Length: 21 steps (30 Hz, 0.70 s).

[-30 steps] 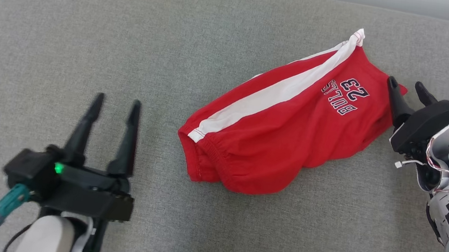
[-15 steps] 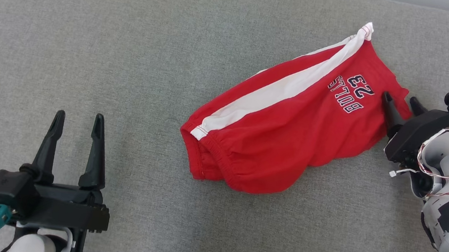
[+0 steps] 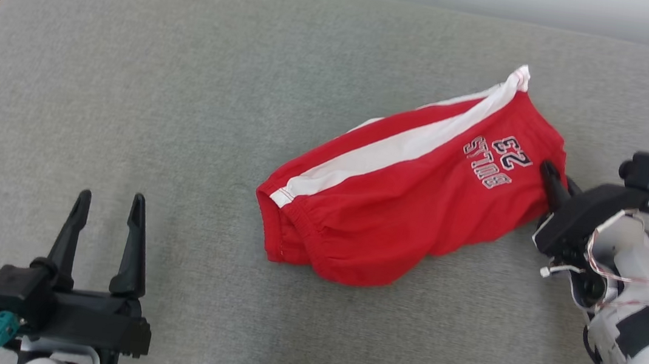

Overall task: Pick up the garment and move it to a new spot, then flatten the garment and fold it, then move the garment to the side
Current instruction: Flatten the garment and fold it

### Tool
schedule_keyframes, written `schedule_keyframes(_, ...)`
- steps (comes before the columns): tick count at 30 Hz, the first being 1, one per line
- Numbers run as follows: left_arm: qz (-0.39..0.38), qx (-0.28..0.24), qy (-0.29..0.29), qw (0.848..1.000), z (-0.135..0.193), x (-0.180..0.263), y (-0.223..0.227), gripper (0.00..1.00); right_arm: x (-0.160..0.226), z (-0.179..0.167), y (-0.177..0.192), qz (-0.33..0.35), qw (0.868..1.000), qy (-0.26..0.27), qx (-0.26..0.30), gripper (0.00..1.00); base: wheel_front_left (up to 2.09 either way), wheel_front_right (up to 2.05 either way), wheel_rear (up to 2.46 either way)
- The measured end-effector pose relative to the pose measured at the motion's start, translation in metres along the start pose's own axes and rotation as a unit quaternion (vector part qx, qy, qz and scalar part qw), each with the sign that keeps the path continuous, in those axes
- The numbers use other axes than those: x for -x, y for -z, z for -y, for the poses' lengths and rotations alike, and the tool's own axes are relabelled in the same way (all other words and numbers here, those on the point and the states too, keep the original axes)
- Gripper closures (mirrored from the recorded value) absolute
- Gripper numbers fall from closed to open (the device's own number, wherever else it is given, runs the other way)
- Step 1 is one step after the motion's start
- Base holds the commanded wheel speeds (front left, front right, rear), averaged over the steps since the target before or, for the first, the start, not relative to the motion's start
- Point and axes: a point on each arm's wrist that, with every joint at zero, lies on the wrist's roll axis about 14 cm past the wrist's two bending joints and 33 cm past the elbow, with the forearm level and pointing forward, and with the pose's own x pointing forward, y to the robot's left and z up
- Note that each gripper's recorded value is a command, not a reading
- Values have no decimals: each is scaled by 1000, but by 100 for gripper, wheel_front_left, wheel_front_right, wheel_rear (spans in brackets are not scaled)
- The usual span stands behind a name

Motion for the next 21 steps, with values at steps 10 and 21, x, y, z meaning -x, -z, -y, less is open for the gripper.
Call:
schedule_keyframes(10,4,7,34,999,22,3,-3,0,63,63,8,26,996,68,-42,100,0,0,0)
schedule_keyframes(21,7,8,48,999,30,9,-7,0,94,83,6,53,993,95,-44,100,0,0,0)
